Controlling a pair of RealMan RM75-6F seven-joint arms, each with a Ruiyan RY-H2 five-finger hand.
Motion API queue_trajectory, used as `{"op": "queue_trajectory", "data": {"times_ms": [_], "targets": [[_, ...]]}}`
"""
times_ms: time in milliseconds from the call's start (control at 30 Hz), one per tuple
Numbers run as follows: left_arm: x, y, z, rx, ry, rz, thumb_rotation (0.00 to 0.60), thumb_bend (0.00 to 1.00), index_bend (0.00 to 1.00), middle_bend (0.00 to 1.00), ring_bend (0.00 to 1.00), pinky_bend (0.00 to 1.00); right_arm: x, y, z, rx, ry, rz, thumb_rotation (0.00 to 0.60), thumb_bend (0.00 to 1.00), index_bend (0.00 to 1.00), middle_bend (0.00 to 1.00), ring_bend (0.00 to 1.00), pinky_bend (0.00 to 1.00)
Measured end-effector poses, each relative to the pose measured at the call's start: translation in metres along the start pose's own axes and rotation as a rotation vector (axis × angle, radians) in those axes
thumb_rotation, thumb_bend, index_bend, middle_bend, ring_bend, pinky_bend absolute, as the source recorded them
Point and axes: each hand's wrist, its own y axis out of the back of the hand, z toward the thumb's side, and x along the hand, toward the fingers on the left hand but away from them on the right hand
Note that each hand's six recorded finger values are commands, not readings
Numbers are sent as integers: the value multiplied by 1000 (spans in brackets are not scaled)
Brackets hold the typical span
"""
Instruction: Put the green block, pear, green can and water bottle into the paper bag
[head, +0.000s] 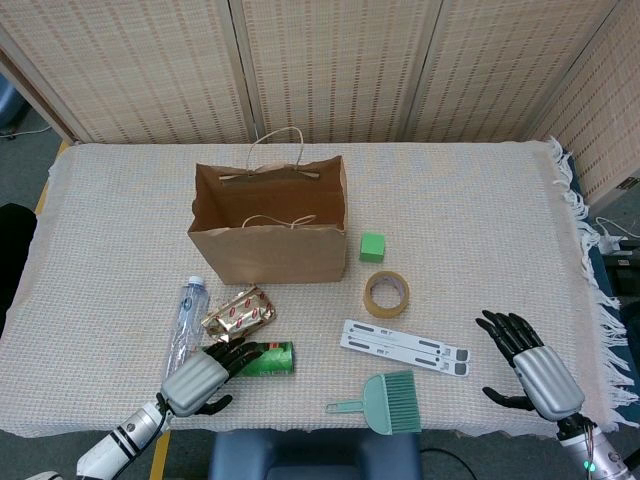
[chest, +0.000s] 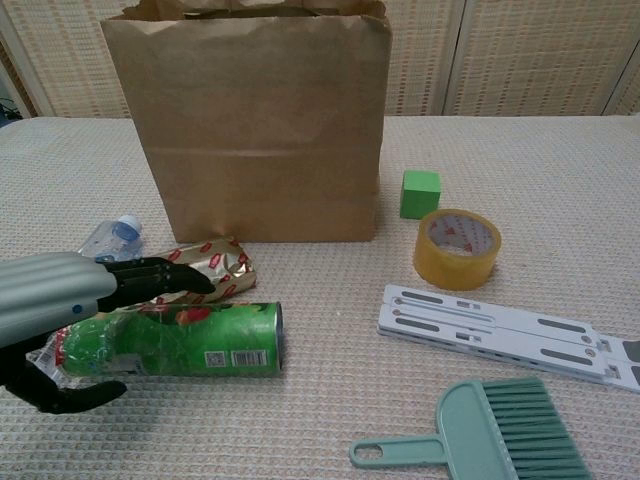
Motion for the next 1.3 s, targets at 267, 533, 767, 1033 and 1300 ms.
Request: {"op": "queue_trajectory", "data": {"times_ms": [267,533,767,1033,1300], "targets": [[20,-2,-4,57,12,-21,600,368,29,0,0,187,0,0,0,-5,-1,4,600,69,0,0,0,23],[29,-12,-19,107,56,-67,600,368,127,70,58,222,0,1,0,-6,0,5,600,69,0,0,0,22],[23,-16,-28,128,84,-82,600,369,195,175,173,328,0,0,0,-6,1,4,600,69,0,0,0,22],[7,-15,-30,118,102,-73,600,369,204,180,190,343,0,0,1,-2,1,5,600,68,0,0,0,23],[0,-24,-33,108,121,-99,600,367,169,153,152,305,1,0,1,-1,2,3,600,68,0,0,0,22]]}}
